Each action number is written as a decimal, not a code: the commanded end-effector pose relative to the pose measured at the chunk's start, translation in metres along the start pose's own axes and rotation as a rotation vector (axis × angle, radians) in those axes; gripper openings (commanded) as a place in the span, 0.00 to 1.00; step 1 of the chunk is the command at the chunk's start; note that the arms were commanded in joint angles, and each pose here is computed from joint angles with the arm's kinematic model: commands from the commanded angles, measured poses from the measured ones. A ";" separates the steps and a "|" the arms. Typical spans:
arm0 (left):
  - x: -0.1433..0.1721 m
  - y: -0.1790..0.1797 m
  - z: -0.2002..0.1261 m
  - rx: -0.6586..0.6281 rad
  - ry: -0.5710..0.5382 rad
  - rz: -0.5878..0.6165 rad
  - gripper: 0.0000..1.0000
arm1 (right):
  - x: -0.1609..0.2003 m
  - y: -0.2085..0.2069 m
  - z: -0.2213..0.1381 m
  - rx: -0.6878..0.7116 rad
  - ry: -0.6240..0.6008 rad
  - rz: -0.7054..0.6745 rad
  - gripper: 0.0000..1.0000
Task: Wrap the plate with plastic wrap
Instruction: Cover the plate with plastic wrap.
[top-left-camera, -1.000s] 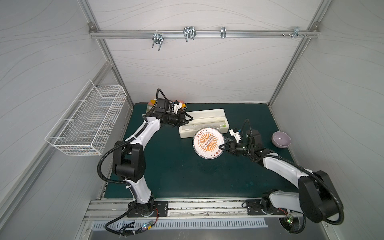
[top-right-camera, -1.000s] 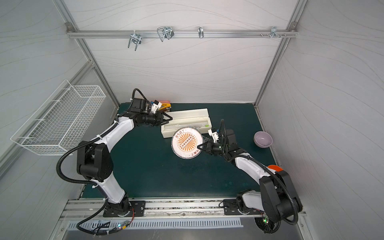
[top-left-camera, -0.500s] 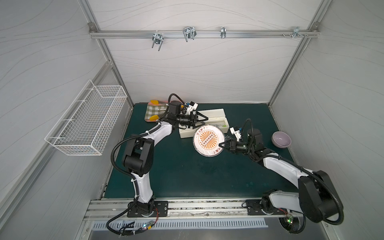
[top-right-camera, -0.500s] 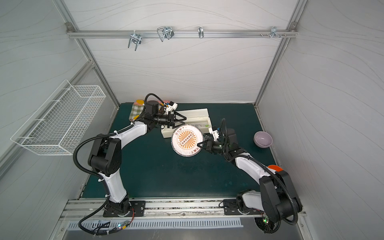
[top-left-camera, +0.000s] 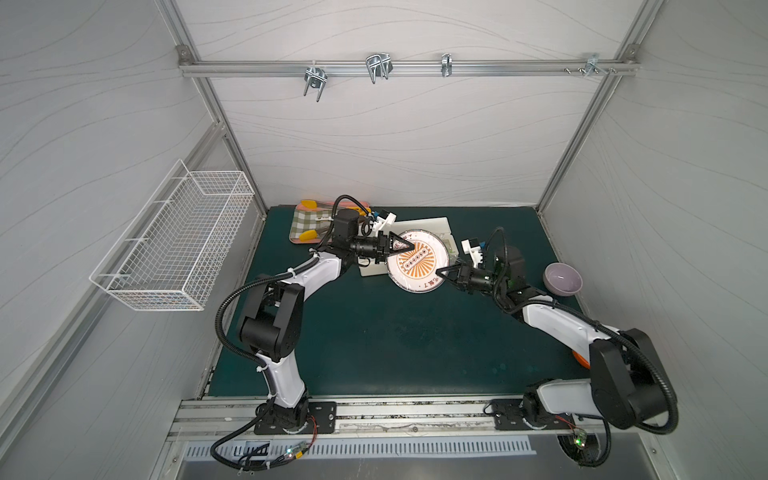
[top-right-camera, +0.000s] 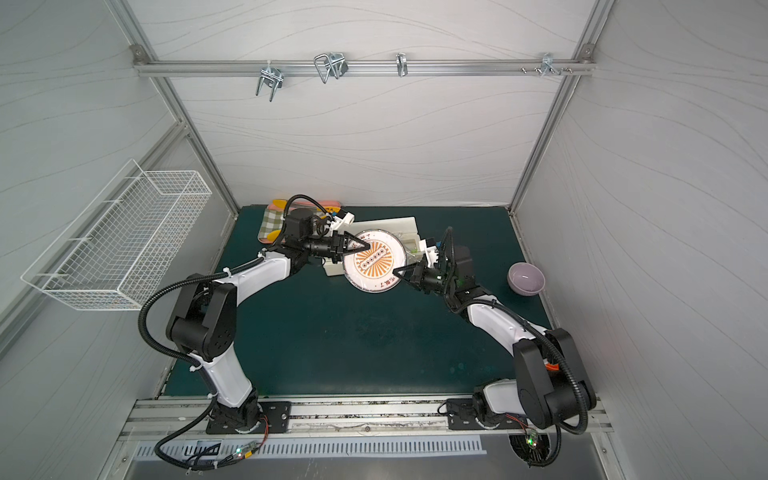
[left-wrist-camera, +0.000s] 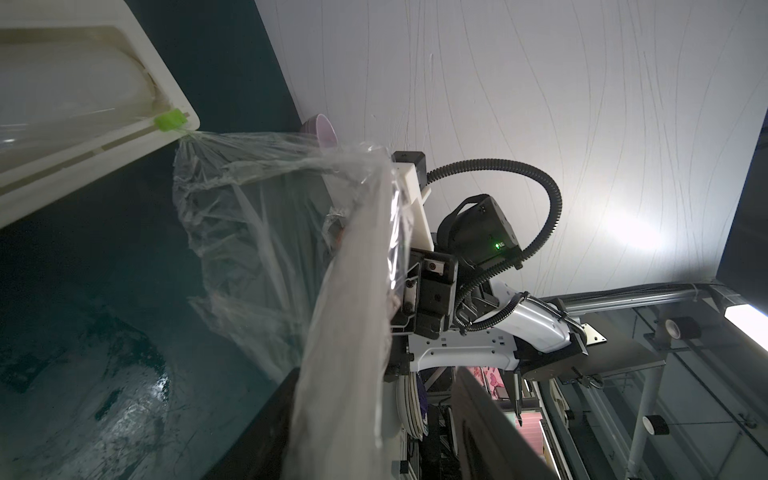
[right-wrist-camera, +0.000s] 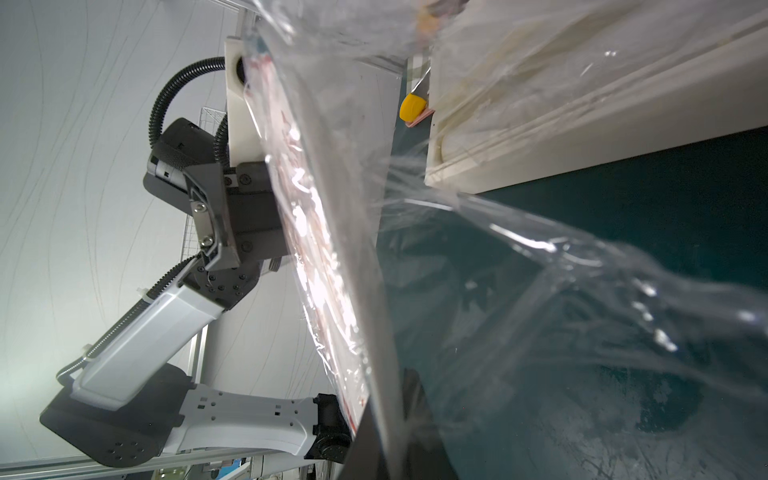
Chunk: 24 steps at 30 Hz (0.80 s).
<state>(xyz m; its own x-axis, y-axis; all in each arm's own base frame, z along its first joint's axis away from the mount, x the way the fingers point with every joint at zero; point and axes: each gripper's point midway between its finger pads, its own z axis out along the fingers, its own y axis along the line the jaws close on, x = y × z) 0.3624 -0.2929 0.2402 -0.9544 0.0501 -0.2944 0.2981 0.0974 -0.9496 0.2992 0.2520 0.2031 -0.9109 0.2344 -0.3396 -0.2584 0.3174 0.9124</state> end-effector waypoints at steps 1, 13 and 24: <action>0.002 -0.037 -0.002 0.062 0.019 0.081 0.57 | -0.033 0.024 0.002 -0.054 -0.109 -0.052 0.00; -0.012 -0.023 -0.010 0.011 -0.019 0.050 0.19 | -0.047 0.021 0.021 -0.037 -0.149 -0.010 0.00; -0.024 -0.019 -0.017 0.004 -0.039 0.054 0.05 | -0.039 0.001 0.006 -0.014 -0.087 0.071 0.51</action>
<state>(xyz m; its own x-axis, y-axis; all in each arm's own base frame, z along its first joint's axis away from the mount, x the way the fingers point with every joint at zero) 0.3803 -0.2760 0.2287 -0.9654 -0.0242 -0.2597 0.2521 0.1680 -0.9530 0.3339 0.2631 0.2183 -0.8918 0.3241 -0.3158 -0.2242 0.2896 0.9305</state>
